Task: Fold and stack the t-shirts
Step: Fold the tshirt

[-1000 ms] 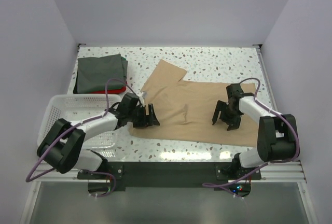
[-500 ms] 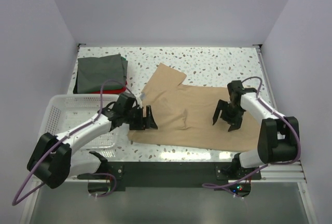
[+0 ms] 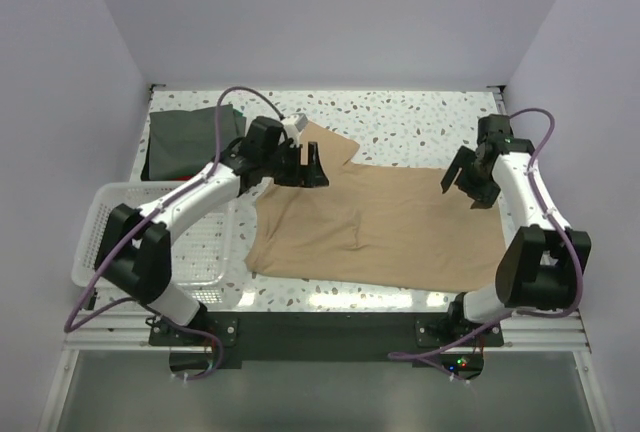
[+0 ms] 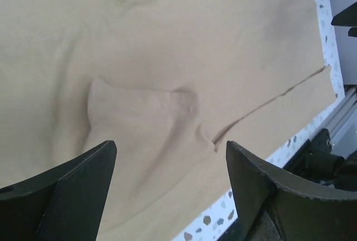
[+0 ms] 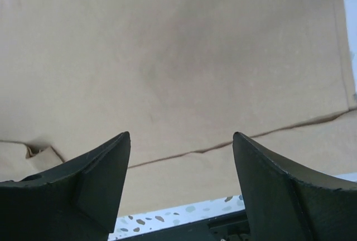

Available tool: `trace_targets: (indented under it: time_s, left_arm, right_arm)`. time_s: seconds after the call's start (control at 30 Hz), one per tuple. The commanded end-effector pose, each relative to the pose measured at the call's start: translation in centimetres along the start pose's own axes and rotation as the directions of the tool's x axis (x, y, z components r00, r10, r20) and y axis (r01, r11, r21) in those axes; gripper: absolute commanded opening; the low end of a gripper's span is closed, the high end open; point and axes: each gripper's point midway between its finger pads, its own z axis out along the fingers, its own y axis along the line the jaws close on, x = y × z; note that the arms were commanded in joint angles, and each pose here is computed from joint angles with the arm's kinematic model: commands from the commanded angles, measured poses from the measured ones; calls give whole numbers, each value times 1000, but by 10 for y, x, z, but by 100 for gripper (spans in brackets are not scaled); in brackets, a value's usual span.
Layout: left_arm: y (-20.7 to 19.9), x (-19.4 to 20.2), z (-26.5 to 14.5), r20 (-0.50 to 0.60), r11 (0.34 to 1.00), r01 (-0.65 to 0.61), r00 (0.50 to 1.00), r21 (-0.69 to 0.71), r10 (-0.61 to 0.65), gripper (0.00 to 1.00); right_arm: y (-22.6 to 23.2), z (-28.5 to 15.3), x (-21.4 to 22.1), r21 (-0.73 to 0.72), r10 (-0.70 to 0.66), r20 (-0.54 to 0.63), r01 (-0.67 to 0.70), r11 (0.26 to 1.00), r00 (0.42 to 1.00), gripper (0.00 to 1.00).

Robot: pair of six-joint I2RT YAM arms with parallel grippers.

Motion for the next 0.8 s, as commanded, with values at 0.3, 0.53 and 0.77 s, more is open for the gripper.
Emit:
trace_targets:
  time_s: [0.3, 0.53, 0.77]
  left_arm:
    - [33, 4, 65, -62, 997, -68, 996, 27, 69, 80]
    - [63, 42, 80, -144, 998, -59, 988, -29, 54, 79]
    - [83, 83, 75, -199, 997, -31, 980, -74, 16, 77]
  right_arm:
    - [6, 69, -41, -5, -1, -15, 1, 1000, 1000, 77]
    - [2, 98, -30, -2, -2, -76, 1, 1000, 997, 76]
    - [-18, 109, 2, 52, -36, -140, 43, 998, 989, 77]
